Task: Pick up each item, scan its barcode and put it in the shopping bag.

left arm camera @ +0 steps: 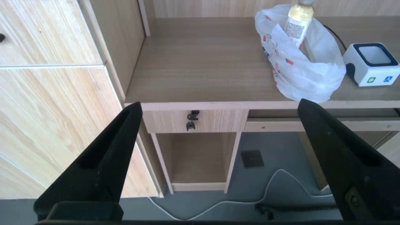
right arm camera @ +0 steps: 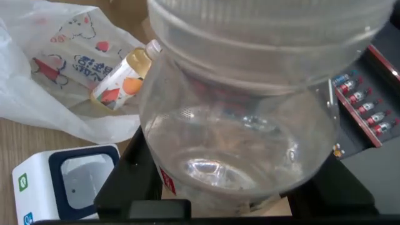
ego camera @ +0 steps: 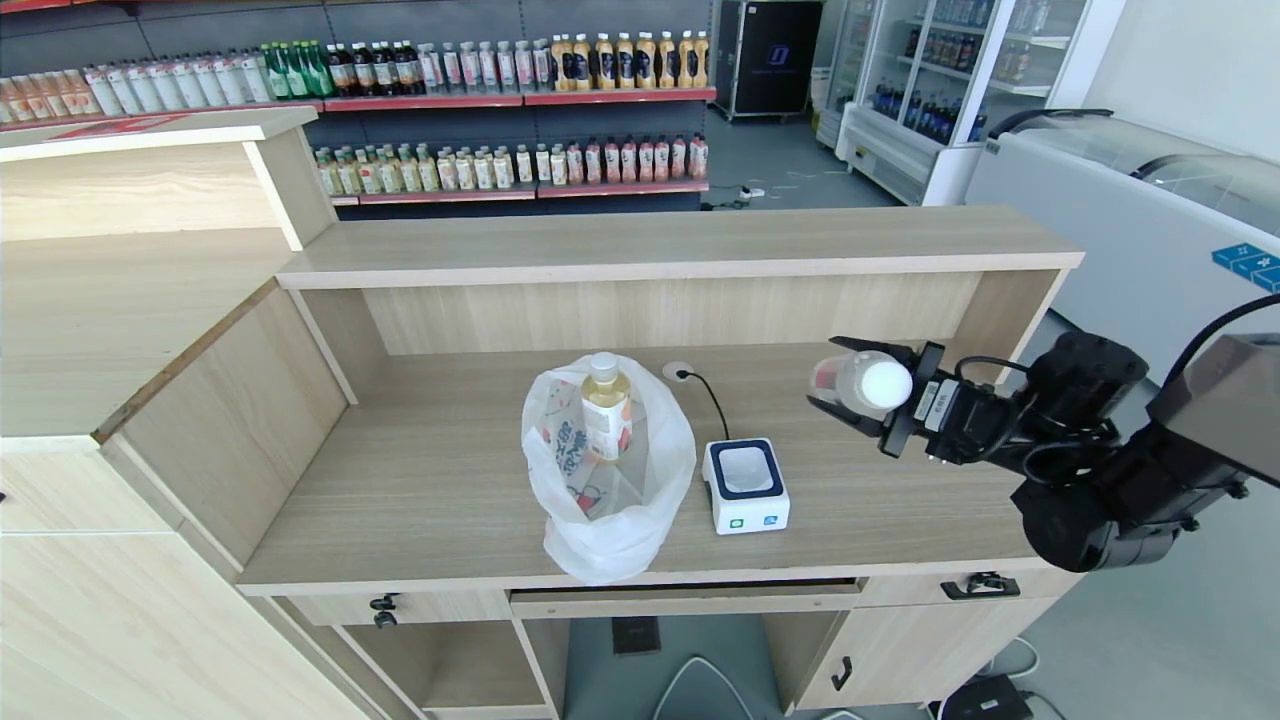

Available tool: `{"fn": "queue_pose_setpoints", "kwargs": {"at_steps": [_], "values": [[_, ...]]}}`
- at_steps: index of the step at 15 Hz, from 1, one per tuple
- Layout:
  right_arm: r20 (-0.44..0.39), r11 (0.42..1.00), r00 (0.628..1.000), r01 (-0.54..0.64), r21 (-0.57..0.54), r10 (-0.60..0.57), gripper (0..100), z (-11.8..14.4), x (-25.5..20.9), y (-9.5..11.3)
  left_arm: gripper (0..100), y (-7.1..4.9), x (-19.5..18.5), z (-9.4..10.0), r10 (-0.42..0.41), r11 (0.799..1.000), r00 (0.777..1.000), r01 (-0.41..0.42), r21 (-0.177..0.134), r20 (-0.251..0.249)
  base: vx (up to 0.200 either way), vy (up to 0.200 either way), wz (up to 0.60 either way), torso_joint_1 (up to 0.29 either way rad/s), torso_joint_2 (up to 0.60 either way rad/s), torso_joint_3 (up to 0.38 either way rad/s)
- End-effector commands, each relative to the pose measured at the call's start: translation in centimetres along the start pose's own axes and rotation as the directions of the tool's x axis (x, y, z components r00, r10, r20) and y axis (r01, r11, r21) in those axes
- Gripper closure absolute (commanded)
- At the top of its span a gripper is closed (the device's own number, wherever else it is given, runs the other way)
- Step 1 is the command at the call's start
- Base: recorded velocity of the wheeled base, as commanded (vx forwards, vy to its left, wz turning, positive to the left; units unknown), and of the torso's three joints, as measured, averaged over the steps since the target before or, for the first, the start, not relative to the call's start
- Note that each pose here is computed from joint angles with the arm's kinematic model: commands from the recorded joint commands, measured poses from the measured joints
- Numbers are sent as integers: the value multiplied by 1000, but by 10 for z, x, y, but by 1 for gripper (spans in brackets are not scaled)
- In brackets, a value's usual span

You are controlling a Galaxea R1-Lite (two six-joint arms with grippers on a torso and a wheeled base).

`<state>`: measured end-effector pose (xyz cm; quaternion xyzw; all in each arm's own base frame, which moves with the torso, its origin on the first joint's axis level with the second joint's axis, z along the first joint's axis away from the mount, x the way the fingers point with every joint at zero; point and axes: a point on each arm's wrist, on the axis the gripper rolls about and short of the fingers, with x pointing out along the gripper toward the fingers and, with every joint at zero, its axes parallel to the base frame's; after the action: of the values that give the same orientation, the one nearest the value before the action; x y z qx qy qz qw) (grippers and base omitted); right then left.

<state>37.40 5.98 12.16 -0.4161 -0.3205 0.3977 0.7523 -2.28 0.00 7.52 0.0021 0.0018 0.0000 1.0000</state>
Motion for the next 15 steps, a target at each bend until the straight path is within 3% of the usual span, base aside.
{"fn": "queue_pose_setpoints", "kwargs": {"at_steps": [1, 15], "values": [[-21, 999, 1000, -21, 39, 21, 100, -16, 0, 15, 0, 0, 0, 0, 0, 1000, 1000, 0, 0, 1, 0, 0, 0, 0, 0, 0], [32, 995, 997, -72, 67, 70, 100, -49, 23, 45, 0, 0, 0, 0, 0, 1000, 1000, 0, 0, 1, 0, 0, 0, 0, 0, 0]]}}
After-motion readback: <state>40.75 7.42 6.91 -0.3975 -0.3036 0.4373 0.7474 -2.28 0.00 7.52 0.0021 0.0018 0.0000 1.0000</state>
